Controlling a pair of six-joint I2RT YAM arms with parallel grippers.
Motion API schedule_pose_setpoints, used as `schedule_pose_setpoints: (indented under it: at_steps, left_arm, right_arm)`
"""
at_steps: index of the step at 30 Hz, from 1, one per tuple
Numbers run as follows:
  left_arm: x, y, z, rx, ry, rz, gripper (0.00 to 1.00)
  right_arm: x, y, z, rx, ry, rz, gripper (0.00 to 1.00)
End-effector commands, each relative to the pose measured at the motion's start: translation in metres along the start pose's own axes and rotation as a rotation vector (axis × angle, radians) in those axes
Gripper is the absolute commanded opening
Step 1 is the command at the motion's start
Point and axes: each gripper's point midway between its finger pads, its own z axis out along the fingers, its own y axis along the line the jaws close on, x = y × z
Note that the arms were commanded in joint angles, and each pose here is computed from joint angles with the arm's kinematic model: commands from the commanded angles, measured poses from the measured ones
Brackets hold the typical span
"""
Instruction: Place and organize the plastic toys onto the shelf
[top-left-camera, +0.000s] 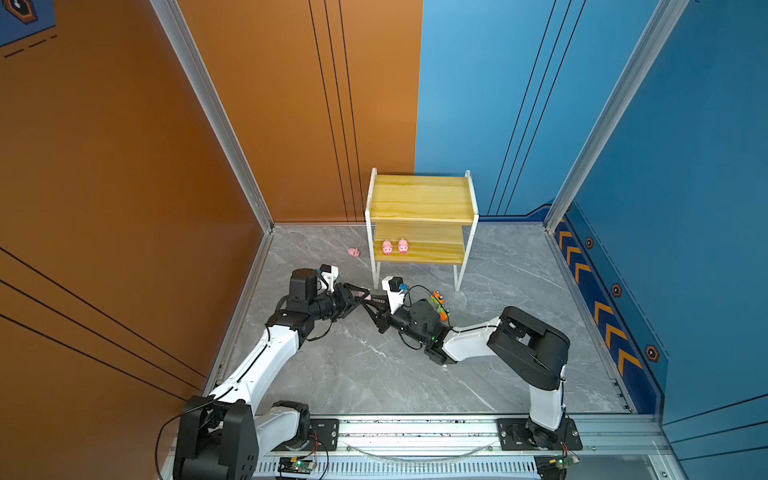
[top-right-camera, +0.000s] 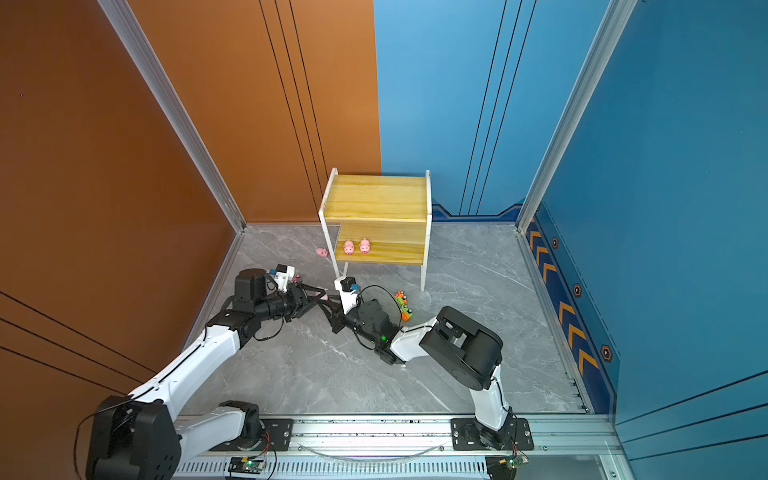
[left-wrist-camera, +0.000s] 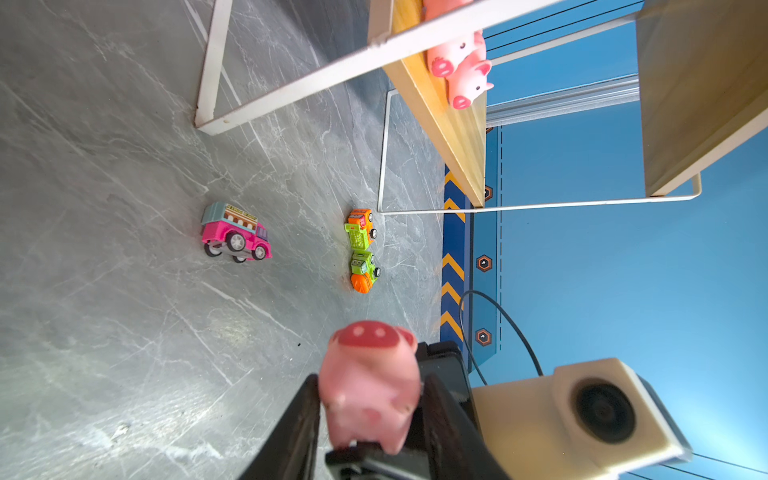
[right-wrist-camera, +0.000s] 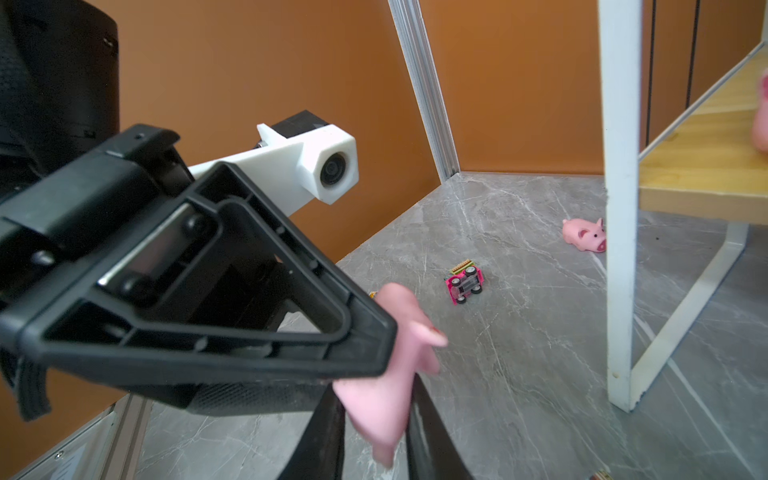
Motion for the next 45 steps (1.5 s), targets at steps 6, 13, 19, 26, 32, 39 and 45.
schedule_pose_setpoints:
  at_steps: [6,13,19,26,32,39,45]
  left_arm:
    - [-0.001,0.009,-0.001,-0.015,-0.007,0.013,0.56]
    - [-0.009,0.018,-0.001,-0.061,-0.023,0.04,0.58]
    - [-0.018,0.03,-0.002,-0.126,-0.03,0.076,0.59]
    - [-0.031,0.034,-0.003,-0.161,-0.045,0.097,0.59]
    - [-0.036,0.025,-0.012,-0.19,-0.053,0.137,0.58]
    - [-0.041,0.018,-0.018,-0.191,-0.071,0.167,0.59]
    - [-0.043,0.021,-0.02,-0.195,-0.077,0.168,0.59]
  right_arm:
    - [0.011,-0.006,-0.014,0.054,0.076,-0.086,0.23]
    - [0.043,-0.011,-0.043,0.137,0.266,-0.241,0.23]
    - [0.065,-0.028,-0.087,0.282,0.489,-0.416,0.23]
    - [0.083,-0.05,-0.129,0.438,0.74,-0.538,0.24]
    - [0.099,-0.07,-0.146,0.576,0.905,-0.668,0.24]
    - [0.107,-0.083,-0.146,0.666,1.008,-0.749,0.25]
    - [0.113,-0.082,-0.141,0.676,1.05,-0.83,0.26]
